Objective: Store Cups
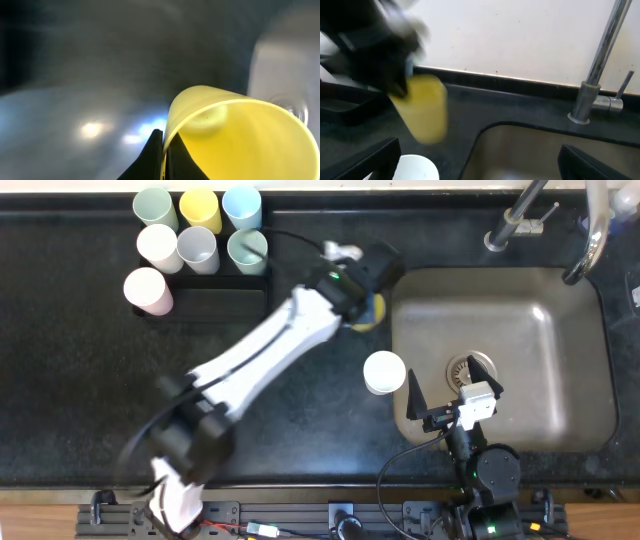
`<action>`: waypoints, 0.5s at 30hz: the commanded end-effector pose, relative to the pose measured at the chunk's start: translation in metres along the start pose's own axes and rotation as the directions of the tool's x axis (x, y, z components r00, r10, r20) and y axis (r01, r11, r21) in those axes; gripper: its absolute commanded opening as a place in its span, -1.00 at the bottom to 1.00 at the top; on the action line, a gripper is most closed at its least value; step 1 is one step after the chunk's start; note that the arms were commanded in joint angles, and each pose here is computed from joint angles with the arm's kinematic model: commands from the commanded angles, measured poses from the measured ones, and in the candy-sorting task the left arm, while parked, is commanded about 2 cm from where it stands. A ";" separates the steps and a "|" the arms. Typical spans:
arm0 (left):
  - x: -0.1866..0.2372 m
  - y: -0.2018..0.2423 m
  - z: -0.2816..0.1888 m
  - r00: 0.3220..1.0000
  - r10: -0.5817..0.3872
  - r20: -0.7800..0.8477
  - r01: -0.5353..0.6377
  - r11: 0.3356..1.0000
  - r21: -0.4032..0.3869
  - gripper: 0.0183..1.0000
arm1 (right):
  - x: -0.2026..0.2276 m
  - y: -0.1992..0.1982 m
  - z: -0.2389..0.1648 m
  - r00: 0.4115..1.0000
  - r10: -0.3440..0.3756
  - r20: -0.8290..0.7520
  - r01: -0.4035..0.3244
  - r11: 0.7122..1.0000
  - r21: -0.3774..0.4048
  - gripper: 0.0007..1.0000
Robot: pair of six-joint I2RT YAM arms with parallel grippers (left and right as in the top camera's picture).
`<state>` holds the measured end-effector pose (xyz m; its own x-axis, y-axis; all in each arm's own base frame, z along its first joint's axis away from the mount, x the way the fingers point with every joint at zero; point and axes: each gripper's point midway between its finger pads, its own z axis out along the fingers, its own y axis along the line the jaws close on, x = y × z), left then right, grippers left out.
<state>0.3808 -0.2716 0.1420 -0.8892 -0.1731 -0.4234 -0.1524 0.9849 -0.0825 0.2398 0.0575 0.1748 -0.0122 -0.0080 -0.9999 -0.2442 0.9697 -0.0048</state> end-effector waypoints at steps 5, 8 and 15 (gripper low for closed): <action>-0.089 0.185 -0.096 0.608 -0.723 0.328 0.780 0.621 -0.076 -0.96 | 0.003 0.000 0.000 1.000 0.000 0.004 0.000 1.000 -0.002 1.00; -0.085 0.217 -0.084 0.436 -0.847 0.304 0.898 0.430 -0.089 -0.96 | 0.003 0.000 0.000 1.000 0.000 0.004 0.000 1.000 -0.002 1.00; -0.066 0.248 -0.042 0.285 -0.930 0.234 0.952 0.248 -0.178 -0.96 | 0.003 0.000 0.000 1.000 0.000 0.004 0.000 1.000 -0.002 0.99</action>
<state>0.3867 -0.0129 0.2076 -0.0827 -0.9397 -0.3318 -0.9416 0.1827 -0.2829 0.2399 0.0575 0.1748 -0.0123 -0.0077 -0.9999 -0.2438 0.9698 -0.0045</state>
